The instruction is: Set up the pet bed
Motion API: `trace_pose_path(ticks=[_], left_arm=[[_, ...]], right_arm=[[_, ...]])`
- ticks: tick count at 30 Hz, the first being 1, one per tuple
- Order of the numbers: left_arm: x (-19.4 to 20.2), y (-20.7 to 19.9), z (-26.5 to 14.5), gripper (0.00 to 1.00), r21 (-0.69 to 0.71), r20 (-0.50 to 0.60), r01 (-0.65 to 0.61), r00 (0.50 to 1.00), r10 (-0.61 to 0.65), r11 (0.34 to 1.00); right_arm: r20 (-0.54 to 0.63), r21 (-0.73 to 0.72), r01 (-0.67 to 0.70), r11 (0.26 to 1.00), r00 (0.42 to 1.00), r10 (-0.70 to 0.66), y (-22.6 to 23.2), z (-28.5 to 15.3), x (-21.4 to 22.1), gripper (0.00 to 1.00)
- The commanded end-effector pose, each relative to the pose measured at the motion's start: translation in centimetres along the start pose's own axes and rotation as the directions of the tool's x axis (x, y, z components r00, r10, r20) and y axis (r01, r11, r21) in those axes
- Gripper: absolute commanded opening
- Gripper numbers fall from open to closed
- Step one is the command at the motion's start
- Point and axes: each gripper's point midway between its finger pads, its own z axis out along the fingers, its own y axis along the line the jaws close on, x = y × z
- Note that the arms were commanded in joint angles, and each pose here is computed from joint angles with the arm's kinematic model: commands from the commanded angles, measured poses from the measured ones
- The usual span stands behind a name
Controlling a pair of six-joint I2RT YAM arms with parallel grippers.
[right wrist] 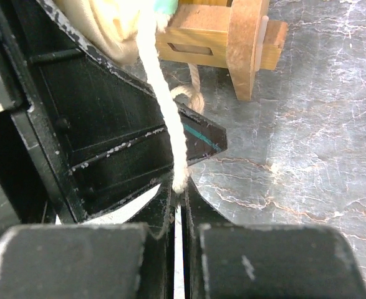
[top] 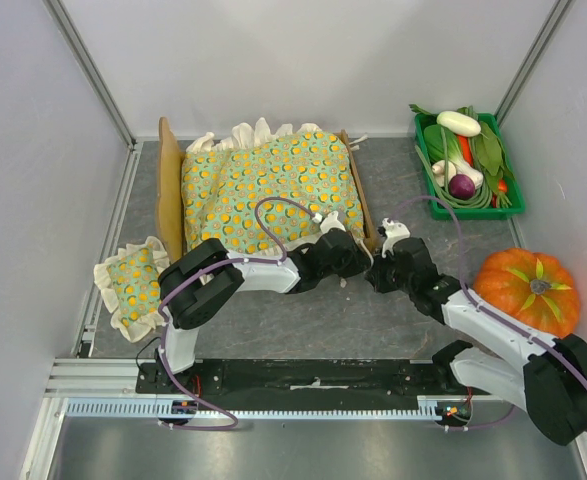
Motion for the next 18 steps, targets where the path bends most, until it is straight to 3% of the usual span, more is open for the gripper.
trace_pose_path(ticks=[1, 5, 7, 15, 18], left_arm=[[-0.65, -0.01, 0.06, 0.02, 0.018, 0.023, 0.008, 1.000, -0.008, 1.000], [-0.82, -0.23, 0.07, 0.02, 0.028, 0.023, 0.011, 1.000, -0.012, 1.000], [-0.75, -0.29, 0.09, 0.02, 0.033, 0.020, 0.014, 1.000, -0.015, 0.999], [-0.54, -0.09, 0.15, 0.02, 0.043, 0.007, 0.040, 0.999, -0.041, 0.998], [-0.56, 0.10, 0.16, 0.02, 0.045, 0.007, 0.047, 0.999, -0.047, 0.998]], right_arm=[[0.018, 0.029, -0.004, 1.000, 1.000, 0.004, -0.59, -0.80, -0.08, 0.02], [0.017, 0.027, -0.016, 0.999, 1.000, 0.016, -0.61, -0.98, 0.23, 0.27], [0.029, 0.023, -0.024, 0.999, 0.999, 0.023, -0.54, -0.89, 0.11, 0.31], [0.015, 0.007, -0.014, 1.000, 1.000, 0.014, -0.23, -0.31, -0.02, 0.29], [0.006, 0.010, -0.012, 1.000, 1.000, 0.012, -0.29, -0.31, 0.21, 0.21]])
